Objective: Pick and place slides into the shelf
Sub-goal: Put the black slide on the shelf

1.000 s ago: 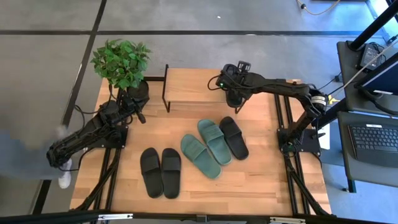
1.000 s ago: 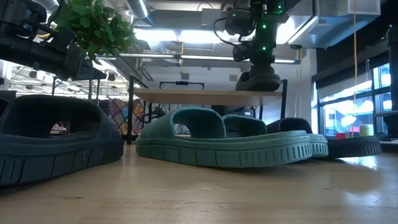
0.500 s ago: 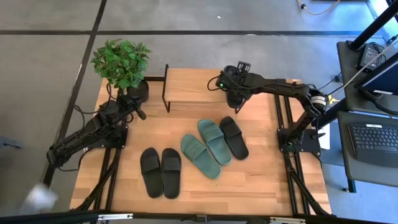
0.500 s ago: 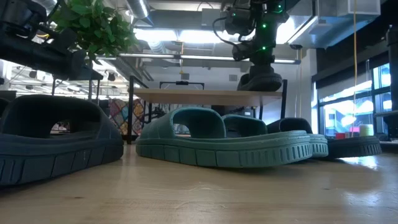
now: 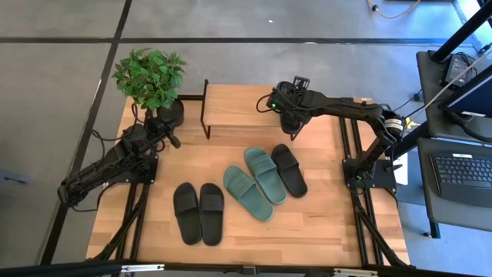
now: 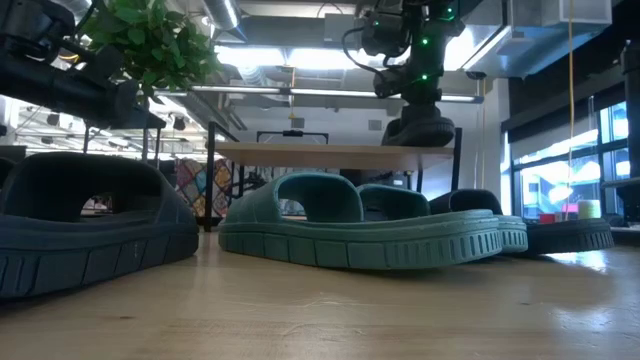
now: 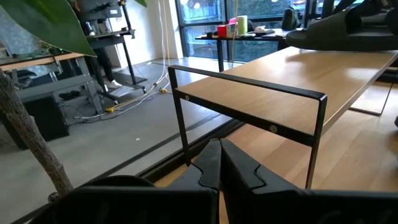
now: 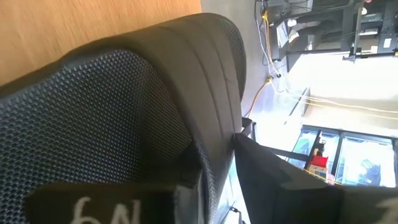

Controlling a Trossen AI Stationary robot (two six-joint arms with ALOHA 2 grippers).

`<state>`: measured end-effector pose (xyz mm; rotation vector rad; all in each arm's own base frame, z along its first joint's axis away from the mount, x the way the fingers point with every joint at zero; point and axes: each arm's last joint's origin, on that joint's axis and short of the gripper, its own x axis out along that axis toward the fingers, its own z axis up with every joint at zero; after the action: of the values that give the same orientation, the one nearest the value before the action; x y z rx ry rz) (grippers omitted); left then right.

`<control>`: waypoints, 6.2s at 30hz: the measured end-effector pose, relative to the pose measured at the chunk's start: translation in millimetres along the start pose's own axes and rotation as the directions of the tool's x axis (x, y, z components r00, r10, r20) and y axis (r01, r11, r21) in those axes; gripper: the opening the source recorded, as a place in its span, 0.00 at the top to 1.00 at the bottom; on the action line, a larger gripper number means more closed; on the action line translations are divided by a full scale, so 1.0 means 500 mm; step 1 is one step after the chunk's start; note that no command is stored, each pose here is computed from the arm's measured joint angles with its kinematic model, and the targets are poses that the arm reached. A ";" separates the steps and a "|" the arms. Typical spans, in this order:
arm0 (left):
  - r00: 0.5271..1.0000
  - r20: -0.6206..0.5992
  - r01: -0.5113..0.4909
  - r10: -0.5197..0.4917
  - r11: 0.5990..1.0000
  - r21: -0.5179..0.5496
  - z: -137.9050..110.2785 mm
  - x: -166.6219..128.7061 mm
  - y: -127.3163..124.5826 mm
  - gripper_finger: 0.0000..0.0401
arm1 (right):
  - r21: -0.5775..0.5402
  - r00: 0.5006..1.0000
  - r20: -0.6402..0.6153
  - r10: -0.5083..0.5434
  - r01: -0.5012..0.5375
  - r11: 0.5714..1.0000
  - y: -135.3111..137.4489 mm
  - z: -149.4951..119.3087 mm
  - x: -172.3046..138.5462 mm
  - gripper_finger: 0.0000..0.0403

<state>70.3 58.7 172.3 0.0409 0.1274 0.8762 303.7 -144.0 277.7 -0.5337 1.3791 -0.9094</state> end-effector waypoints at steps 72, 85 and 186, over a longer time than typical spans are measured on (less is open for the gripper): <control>1.000 -0.001 -0.001 0.001 1.000 0.001 0.000 0.000 0.000 1.00 | -0.434 0.862 0.113 0.493 -0.404 0.805 0.262 -0.100 -0.357 0.59; 1.000 -0.001 0.000 0.000 1.000 0.001 -0.001 0.000 0.000 1.00 | -0.485 0.910 0.190 0.369 -0.240 0.841 0.388 -0.163 -0.263 0.59; 1.000 -0.001 0.000 0.000 1.000 -0.001 -0.001 0.000 0.000 1.00 | 0.151 0.857 0.515 0.015 -0.108 0.983 -0.035 0.085 -0.341 0.97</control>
<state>70.3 58.8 172.0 0.0392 0.1279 0.8766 350.1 -25.0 400.0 -0.5444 0.8167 -0.7547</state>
